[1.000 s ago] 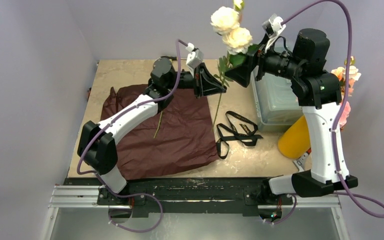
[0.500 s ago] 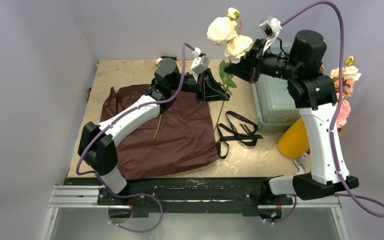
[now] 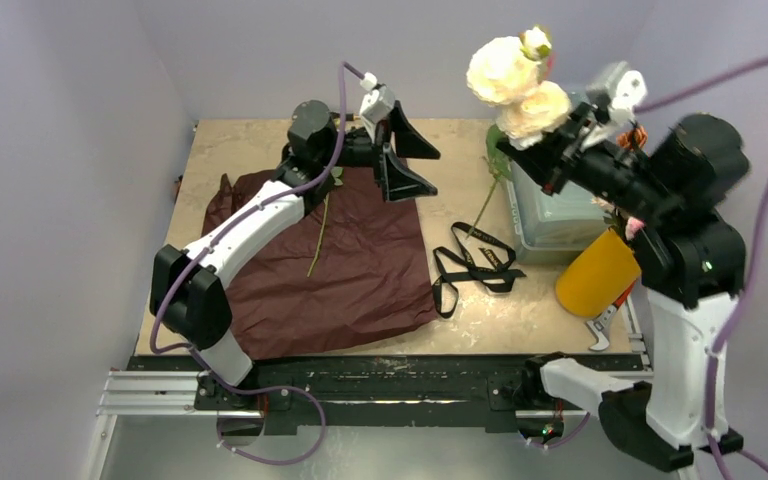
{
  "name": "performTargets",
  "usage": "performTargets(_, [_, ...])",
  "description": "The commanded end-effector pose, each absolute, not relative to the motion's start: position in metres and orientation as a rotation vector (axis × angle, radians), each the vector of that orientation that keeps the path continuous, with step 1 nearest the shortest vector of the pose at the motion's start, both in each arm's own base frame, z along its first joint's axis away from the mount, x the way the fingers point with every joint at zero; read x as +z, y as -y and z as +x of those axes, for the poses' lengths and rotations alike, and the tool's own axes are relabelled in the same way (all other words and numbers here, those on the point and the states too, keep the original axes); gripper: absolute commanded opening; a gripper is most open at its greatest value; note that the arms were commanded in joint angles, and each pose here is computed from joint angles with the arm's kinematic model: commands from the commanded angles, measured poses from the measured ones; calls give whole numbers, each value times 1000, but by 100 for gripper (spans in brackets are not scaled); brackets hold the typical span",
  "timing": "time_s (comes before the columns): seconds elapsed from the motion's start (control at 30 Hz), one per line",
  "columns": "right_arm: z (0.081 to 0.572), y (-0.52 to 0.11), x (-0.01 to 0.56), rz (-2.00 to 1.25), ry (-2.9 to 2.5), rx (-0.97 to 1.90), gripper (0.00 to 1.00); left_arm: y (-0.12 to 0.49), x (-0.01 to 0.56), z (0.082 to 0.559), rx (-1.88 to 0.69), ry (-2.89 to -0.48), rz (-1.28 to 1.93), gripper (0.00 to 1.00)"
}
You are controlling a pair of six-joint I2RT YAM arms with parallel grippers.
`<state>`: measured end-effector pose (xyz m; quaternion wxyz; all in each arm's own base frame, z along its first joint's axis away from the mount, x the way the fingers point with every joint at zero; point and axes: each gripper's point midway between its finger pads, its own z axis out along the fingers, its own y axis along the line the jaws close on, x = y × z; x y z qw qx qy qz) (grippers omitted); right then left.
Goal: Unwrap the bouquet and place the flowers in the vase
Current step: Pick up the fake flower from the wrapping paper, then insert the fake flower into the vase.
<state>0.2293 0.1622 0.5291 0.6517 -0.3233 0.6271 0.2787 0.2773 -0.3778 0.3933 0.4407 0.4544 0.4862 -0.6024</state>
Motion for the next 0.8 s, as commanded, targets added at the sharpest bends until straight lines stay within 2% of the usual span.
performTargets(0.0, [209,-120,559,-679,-1329,358,0,361,408,301,-1499,-1224,996,100])
performTargets(0.23, [181,-72,615,-512,-1175,124,0,363,394,317,-1473,-1264,938,100])
performTargets(0.57, [130,-26,718,-248,-800,-135,0,363,389,311,-1494,-1247,934,100])
performTargets(0.77, [123,5,749,-129,-714,-313,0,361,391,306,-1485,-1225,943,100])
